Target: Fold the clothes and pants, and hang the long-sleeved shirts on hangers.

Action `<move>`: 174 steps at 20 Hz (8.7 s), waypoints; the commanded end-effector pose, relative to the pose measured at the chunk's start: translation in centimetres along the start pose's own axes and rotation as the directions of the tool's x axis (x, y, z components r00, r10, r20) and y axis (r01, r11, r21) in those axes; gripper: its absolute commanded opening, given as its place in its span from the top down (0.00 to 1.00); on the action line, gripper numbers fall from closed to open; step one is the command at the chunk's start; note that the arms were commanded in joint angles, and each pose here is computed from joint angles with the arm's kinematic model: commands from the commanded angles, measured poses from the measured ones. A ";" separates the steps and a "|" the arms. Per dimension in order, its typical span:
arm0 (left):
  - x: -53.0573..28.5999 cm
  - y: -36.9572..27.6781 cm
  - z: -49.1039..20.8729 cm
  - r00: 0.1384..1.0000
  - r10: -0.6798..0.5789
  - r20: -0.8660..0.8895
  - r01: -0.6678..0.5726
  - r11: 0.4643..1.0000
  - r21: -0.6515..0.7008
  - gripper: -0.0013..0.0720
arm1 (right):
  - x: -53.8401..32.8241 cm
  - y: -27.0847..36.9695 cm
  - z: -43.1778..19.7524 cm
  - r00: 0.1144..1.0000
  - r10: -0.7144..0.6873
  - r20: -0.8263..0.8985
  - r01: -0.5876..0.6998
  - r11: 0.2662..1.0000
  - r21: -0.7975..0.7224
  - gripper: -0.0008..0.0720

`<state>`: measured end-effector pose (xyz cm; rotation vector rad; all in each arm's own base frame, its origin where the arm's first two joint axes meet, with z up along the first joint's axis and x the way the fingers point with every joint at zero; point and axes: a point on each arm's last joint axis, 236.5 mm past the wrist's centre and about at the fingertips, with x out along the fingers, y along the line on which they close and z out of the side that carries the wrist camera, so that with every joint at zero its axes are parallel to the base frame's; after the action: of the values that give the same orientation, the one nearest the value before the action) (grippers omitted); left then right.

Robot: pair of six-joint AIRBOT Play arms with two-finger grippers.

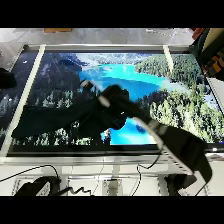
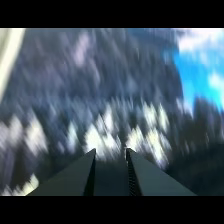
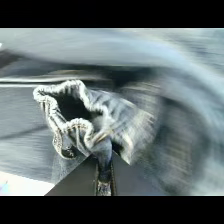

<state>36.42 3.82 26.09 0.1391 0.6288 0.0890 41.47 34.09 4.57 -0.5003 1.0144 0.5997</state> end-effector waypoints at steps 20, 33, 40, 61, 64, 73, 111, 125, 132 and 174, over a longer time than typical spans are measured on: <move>8.3 -21.5 -32.5 0.475 -0.718 -0.509 0.620 0.683 -0.385 0.21 | -12.9 -21.5 -9.1 0.989 -0.148 0.016 0.121 0.861 0.495 0.95; 12.0 -24.6 -32.6 0.597 -0.644 -0.479 0.619 0.749 -0.236 0.69 | -12.7 -22.0 -8.7 0.986 -0.165 0.031 0.128 0.860 0.494 0.95; 18.1 -17.2 -25.6 0.822 -0.497 -0.279 0.324 0.810 -0.489 0.94 | -14.4 -28.0 -11.3 0.940 -0.340 -0.023 0.303 0.802 0.515 0.95; 16.7 8.1 -13.7 0.973 -0.217 -0.084 0.110 0.746 -0.657 0.94 | -21.1 -37.4 -31.6 0.962 -0.271 -0.034 0.136 0.366 0.920 0.95; 14.3 8.5 -15.7 0.955 -0.255 -0.152 0.108 0.774 -0.624 0.94 | -20.0 -33.7 -33.7 0.961 -0.268 -0.063 0.158 0.349 0.924 0.95; 4.1 12.7 -2.0 0.946 0.080 0.314 0.013 0.959 -0.284 0.94 | -13.8 -20.3 -41.3 0.955 -0.270 -0.126 0.211 0.312 0.926 0.95; 4.9 17.3 -32.9 0.774 0.342 -0.533 -0.531 0.809 -0.252 0.03 | -11.2 -20.0 -45.4 0.935 -0.265 -0.238 0.320 0.330 0.888 0.24; 6.0 18.0 -24.7 0.876 0.355 -0.327 -0.479 0.727 -0.492 0.03 | 0.6 -32.6 -36.4 0.984 0.108 0.144 -0.173 0.338 0.925 0.25; 9.2 12.8 -22.2 0.927 0.249 -0.281 -0.351 0.837 -0.419 0.03 | 3.8 -32.1 -37.6 0.976 0.161 0.148 -0.200 0.383 0.902 0.25; 30.2 -1.2 -19.7 0.921 -0.225 -0.317 -0.027 0.776 -0.630 0.94 | 0.5 -32.4 -28.1 0.938 0.225 0.262 -0.345 0.586 0.733 0.94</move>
<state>48.14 8.65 -9.33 -0.6447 0.9732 0.2774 45.74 -7.67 -4.90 0.4826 1.1106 0.4143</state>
